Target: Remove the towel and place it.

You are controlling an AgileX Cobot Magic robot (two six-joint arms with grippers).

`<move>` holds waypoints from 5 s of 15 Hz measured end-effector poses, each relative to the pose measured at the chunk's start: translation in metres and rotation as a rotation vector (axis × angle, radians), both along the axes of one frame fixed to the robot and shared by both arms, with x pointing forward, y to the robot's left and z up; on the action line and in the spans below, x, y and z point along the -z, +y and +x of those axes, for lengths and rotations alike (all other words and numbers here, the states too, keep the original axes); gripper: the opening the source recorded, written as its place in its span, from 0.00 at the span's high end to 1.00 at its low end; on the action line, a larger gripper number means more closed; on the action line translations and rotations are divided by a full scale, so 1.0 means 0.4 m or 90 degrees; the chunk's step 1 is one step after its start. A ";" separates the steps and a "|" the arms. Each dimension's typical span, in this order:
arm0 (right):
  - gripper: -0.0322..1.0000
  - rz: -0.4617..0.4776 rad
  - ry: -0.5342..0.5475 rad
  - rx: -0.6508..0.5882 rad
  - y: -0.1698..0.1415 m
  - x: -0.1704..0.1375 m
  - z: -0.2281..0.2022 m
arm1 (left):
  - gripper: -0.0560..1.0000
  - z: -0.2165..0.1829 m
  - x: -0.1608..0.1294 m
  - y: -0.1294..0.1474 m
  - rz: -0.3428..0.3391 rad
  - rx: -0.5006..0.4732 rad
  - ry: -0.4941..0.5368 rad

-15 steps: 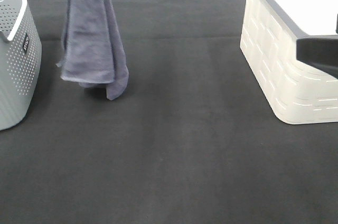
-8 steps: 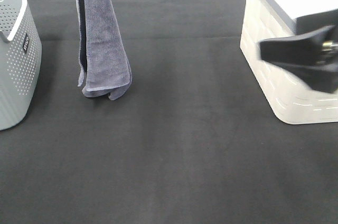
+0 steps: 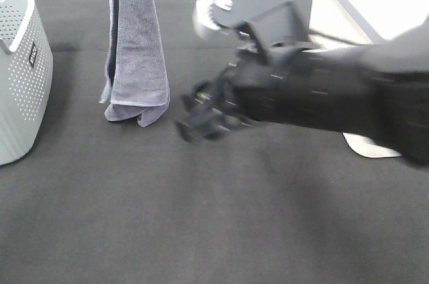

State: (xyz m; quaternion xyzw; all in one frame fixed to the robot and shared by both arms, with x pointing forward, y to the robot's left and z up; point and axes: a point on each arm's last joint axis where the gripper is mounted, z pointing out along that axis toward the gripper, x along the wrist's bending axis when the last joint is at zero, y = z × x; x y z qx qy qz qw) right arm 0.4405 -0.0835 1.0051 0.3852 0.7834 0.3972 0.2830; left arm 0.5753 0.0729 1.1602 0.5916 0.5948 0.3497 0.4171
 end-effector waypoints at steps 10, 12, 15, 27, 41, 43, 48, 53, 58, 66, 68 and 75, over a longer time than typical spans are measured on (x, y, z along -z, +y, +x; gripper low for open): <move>0.27 0.170 0.035 0.131 0.230 0.123 0.187 | 0.95 0.001 -0.006 -0.011 0.062 0.059 -0.025; 0.27 0.180 0.032 0.132 0.259 0.133 0.206 | 0.95 0.002 -0.008 -0.014 0.058 0.068 -0.031; 0.27 0.189 0.021 0.152 0.301 0.161 0.218 | 0.95 0.002 -0.011 -0.020 0.051 0.083 -0.042; 0.28 -0.007 -0.006 0.326 0.275 0.240 0.269 | 0.95 0.003 -0.015 -0.023 0.053 0.092 -0.051; 0.95 -0.127 -0.013 0.084 0.310 0.176 0.250 | 0.95 0.003 -0.018 -0.032 0.036 0.113 -0.062; 0.95 -0.157 -0.035 0.036 0.294 0.128 0.242 | 0.95 0.003 -0.020 -0.034 0.033 0.119 -0.066; 0.95 -0.081 -0.009 -0.058 0.182 0.038 0.220 | 0.95 -0.038 -0.099 -0.007 -0.004 0.136 -0.118; 0.95 0.136 0.089 -0.143 0.073 -0.019 0.227 | 0.95 -0.060 -0.129 0.010 -0.014 0.164 -0.115; 0.95 -0.002 0.252 -0.292 0.014 -0.024 0.213 | 0.95 -0.014 -0.120 0.123 -0.098 0.152 -0.030; 0.95 -0.461 0.243 -0.344 -0.079 -0.225 0.258 | 0.95 -0.116 0.047 0.230 -0.220 0.116 0.017; 0.95 -0.492 0.189 -0.318 -0.086 -0.279 0.276 | 0.95 -0.118 0.082 0.230 -0.240 0.111 0.026; 0.95 -0.556 0.080 -0.221 -0.113 -0.357 0.309 | 0.95 -0.054 0.089 0.273 -0.300 0.080 -0.054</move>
